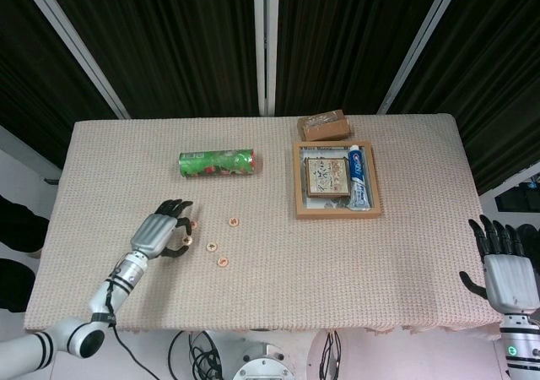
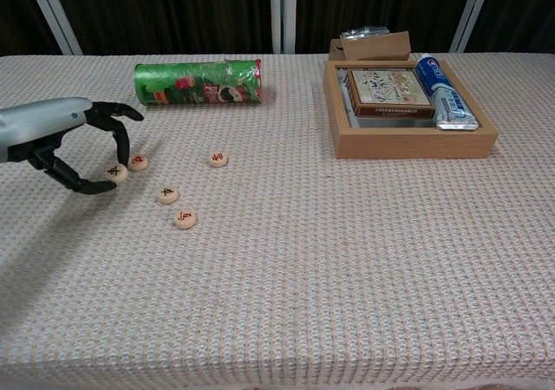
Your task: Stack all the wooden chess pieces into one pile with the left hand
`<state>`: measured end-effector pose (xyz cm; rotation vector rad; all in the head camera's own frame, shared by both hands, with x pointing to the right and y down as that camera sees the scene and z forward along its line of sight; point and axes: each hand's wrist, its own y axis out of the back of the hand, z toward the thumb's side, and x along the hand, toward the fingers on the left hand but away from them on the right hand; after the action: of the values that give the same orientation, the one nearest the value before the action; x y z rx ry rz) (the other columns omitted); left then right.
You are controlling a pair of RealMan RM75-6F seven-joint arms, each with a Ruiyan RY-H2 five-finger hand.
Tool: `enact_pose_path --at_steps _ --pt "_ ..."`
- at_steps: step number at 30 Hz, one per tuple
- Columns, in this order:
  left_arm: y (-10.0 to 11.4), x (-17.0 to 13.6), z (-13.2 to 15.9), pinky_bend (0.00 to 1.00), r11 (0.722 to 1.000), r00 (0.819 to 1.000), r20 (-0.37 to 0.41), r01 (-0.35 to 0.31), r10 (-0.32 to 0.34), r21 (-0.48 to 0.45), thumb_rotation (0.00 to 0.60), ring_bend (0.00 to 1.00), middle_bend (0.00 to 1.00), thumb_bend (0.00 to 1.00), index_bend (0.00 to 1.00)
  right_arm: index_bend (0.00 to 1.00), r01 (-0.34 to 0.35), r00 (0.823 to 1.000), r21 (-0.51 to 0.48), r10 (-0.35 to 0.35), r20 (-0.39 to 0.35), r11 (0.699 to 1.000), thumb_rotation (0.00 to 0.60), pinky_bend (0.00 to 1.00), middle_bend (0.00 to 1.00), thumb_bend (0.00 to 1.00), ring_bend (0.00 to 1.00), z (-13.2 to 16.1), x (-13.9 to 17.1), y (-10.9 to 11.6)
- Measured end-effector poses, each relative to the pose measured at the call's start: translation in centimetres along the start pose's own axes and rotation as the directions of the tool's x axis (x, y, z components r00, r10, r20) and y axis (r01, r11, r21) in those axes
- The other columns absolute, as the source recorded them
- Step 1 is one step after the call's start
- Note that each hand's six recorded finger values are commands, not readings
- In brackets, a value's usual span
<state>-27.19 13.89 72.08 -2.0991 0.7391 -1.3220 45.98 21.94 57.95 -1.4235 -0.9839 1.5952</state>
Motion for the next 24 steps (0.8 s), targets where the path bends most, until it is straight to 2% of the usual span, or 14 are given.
enact_pose_path --at_steps 13,24 --pt "0.2 3.9 -0.8 0.03 1.0 0.998 -0.051 0.029 -0.028 0.009 0.6 0.0 0.07 0.28 0.48 0.0 -0.009 1.0 0.001 0.009 0.005 1.0 0.6 0.0 0.0 0.15 0.0 0.0 -0.1 0.1" --pt "0.4 5.0 -1.0 0.03 1.0 0.997 -0.067 0.028 -0.029 -0.002 0.6 0.0 0.07 0.28 0.47 0.0 -0.016 1.0 0.003 0.016 0.015 1.0 0.6 0.0 0.0 0.15 0.0 -0.3 -0.2 0.0"
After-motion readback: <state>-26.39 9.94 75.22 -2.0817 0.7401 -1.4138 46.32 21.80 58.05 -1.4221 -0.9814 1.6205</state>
